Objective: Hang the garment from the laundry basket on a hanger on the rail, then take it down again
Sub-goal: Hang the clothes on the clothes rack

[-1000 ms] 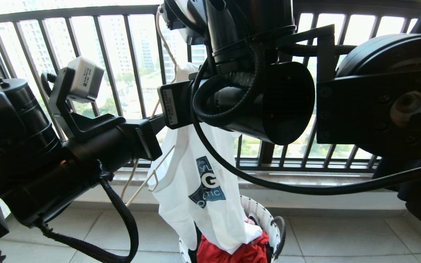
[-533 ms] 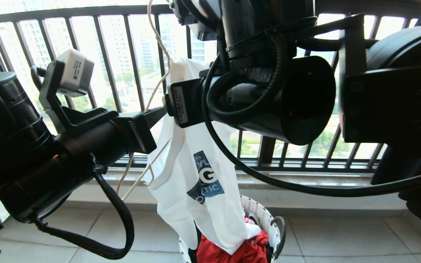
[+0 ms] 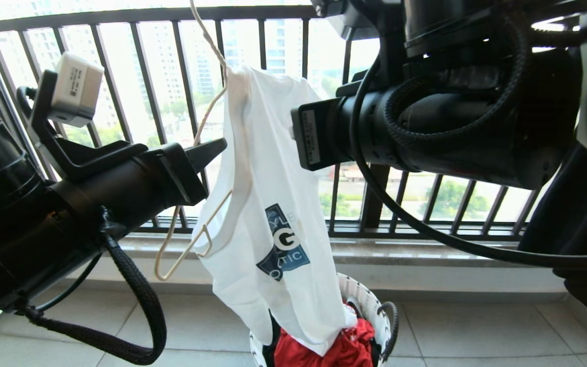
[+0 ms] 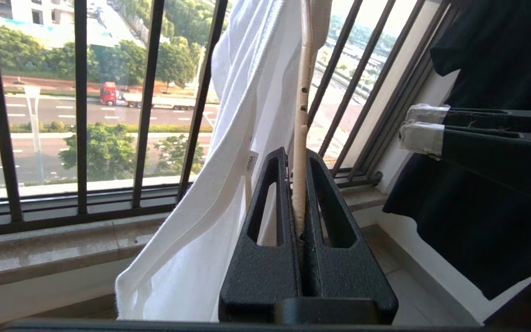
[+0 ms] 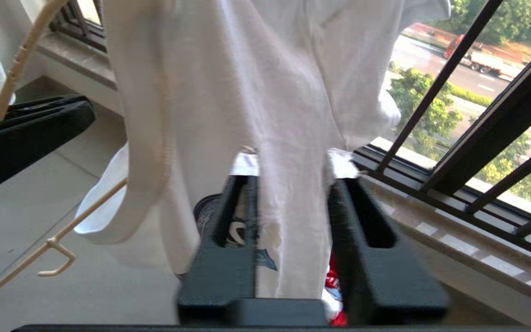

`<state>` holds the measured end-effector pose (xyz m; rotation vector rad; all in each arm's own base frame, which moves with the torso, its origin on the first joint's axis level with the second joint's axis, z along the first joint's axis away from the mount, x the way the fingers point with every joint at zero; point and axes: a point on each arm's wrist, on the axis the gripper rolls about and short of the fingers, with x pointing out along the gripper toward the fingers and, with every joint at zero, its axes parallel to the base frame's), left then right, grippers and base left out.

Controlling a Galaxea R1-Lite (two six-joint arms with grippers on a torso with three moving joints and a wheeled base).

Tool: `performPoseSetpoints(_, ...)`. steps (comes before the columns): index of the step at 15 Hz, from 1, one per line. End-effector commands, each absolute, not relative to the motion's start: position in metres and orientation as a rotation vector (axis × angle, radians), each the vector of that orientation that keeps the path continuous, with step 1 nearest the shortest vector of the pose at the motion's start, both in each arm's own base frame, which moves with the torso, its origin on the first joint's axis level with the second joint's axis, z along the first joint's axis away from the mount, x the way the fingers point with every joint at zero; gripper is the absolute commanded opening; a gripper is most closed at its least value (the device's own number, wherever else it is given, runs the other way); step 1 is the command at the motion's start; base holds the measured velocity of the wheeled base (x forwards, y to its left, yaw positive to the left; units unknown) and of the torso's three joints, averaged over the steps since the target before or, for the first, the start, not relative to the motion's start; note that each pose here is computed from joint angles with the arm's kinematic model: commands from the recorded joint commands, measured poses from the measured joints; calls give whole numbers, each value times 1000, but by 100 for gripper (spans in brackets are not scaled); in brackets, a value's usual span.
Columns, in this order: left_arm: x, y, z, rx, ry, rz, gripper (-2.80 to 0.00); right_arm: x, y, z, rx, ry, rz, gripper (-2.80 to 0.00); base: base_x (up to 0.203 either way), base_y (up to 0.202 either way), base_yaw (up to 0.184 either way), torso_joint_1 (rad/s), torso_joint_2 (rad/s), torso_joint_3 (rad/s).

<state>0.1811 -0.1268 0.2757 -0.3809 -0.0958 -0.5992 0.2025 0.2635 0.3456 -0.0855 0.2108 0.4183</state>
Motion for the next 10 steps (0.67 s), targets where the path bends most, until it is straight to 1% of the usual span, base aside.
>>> performPoseSetpoints(1, 173, -122, 282, -426, -109, -650, -280, 199, 245, 358, -67, 191, 393, -280, 0, 0, 0, 0, 0, 0)
performPoseSetpoints(3, 168, -120, 284, -454, -98, -702, -280, 196, 233, 361, -98, 219, 378, -280, 0, 0, 0, 0, 0, 0)
performPoseSetpoints(6, 157, -113, 281, -458, -75, -805, -280, 188, 221, 371, -95, 210, 373, -280, 0, 0, 0, 0, 0, 0)
performPoseSetpoints(10, 146, -104, 280, -491, -53, -885, -280, 183, 204, 378, -111, 226, 343, -280, 0, 0, 0, 0, 0, 0)
